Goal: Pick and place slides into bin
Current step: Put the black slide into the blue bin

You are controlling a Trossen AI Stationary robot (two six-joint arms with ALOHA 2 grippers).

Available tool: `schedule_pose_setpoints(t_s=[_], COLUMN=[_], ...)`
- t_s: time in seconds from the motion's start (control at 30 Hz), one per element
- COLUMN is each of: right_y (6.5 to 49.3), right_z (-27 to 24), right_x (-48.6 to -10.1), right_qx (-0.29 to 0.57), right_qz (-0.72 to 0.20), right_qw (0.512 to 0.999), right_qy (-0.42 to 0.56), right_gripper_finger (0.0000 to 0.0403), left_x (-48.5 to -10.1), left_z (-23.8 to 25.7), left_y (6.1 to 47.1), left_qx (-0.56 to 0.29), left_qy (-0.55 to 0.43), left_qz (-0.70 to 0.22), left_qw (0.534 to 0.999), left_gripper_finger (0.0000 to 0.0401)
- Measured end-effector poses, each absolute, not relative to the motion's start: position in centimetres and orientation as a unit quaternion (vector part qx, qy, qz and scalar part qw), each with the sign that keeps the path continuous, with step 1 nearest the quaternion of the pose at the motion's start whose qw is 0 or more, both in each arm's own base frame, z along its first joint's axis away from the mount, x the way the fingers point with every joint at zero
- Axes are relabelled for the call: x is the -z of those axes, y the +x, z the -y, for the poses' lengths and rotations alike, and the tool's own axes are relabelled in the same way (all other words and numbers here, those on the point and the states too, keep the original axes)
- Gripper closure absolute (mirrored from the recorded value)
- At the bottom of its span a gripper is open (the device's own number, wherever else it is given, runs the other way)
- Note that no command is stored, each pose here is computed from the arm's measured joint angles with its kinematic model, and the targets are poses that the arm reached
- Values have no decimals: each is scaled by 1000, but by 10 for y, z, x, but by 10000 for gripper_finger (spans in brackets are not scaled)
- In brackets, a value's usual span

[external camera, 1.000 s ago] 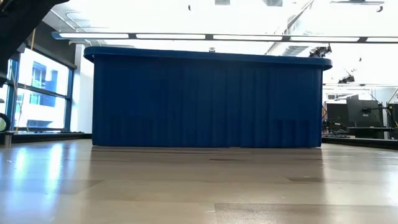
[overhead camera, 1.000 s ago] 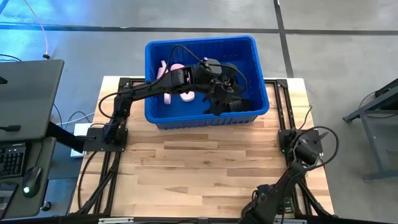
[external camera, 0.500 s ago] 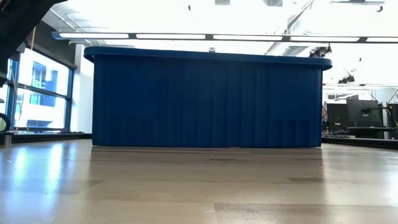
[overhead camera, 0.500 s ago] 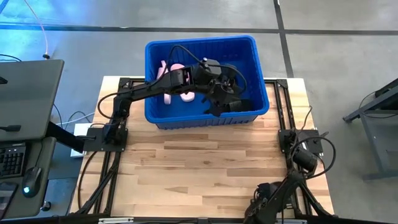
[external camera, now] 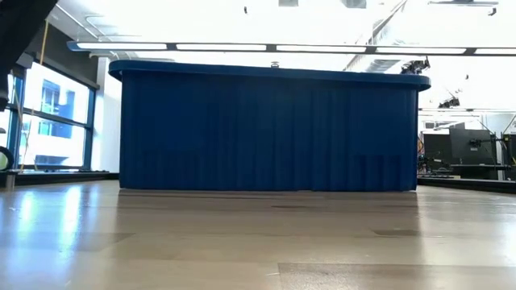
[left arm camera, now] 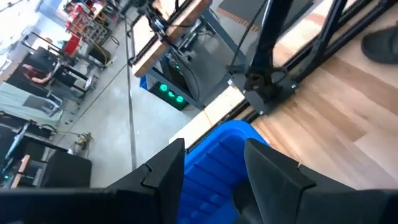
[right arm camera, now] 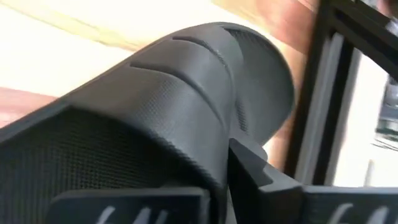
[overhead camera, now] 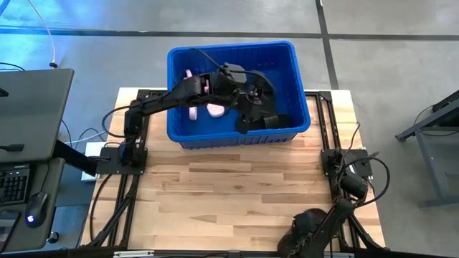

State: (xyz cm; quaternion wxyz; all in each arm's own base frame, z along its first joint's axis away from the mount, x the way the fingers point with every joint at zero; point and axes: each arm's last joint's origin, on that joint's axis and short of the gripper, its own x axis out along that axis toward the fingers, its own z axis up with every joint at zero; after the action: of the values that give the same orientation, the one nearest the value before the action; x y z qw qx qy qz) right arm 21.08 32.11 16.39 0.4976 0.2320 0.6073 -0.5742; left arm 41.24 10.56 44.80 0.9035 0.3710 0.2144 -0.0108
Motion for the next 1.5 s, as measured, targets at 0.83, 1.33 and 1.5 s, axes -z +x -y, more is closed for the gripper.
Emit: schedule_pose_setpoints(t_s=[0.83,1.33,1.5], right_y=[337,394,428], right_z=[-266,16,95], right_x=[-333,-404,-395], right_qx=[365,458,338], right_qz=[-177,-444,-429], right_qw=[820,669,755], right_qy=[-404,-382,-362], right_gripper_finger=[402,402,403], left_x=[-572,-572,-567], left_z=[-15,-11,-12], left_y=[203,157,162], left_qx=[40,22,18], left_qy=[380,358,370], left_qz=[-98,-141,-164], left_qw=[919,923,914], left_gripper_finger=[245,245,245])
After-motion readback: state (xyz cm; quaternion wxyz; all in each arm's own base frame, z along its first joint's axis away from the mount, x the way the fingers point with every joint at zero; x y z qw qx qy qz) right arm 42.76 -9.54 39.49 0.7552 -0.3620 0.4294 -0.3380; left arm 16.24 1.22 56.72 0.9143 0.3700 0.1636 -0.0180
